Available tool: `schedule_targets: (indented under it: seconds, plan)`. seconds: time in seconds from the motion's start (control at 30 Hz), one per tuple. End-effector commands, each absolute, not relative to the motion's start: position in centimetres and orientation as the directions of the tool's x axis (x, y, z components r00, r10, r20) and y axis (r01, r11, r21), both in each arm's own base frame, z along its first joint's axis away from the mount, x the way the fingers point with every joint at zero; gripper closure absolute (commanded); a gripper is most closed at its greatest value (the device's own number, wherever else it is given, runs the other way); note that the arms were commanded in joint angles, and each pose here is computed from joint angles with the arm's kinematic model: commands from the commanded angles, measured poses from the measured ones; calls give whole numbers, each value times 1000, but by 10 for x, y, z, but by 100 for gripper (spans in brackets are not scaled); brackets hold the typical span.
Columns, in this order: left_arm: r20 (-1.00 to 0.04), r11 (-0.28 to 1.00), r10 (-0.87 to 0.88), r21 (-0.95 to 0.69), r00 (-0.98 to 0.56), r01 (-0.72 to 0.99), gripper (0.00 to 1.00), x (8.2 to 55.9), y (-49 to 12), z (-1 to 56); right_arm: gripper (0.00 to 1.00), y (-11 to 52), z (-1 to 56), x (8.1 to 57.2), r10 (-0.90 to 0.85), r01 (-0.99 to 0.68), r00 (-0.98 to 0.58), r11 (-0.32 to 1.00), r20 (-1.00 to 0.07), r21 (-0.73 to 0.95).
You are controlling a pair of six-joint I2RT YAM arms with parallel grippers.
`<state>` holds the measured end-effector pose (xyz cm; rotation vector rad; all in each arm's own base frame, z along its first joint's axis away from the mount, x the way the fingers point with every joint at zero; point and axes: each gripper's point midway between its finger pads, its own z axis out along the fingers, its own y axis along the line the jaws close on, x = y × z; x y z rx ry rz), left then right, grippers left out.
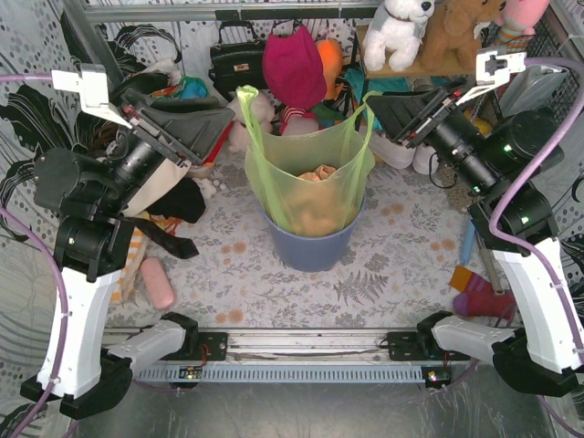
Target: Tie the trash bag
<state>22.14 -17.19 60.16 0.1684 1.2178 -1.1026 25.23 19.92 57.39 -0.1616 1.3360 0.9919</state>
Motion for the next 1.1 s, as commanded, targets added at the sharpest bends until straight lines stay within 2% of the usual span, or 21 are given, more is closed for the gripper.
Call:
schedule_targets:
  seconds: [0.0, 0.2, 0.33, 0.6, 0.9, 1.07]
  plan:
    - [-802, 391, -590, -383, -91, 837, 30, 197, -184, 625, 53, 177, 582, 251, 456, -611, -15, 700, -890, 369]
    - [-824, 293, -555, -318, -110, 902, 29, 181, -207, 650, 53, 170, 579, 253, 442, -579, -8, 730, -897, 364]
    - [-836, 224, -528, -309, -151, 924, 33, 177, -242, 656, 53, 170, 577, 255, 452, -564, -29, 729, -892, 388]
    - [-856, 333, -490, -359, -165, 872, 36, 184, -298, 618, 59, 180, 580, 258, 440, -582, -71, 711, -895, 395]
    - [-826, 345, -542, -388, -156, 854, 38, 181, -331, 578, 67, 182, 575, 270, 442, -556, -87, 722, -893, 412]
    - [-827, 349, -537, -398, -168, 848, 38, 189, -345, 559, 67, 184, 572, 281, 431, -525, -106, 741, -896, 418]
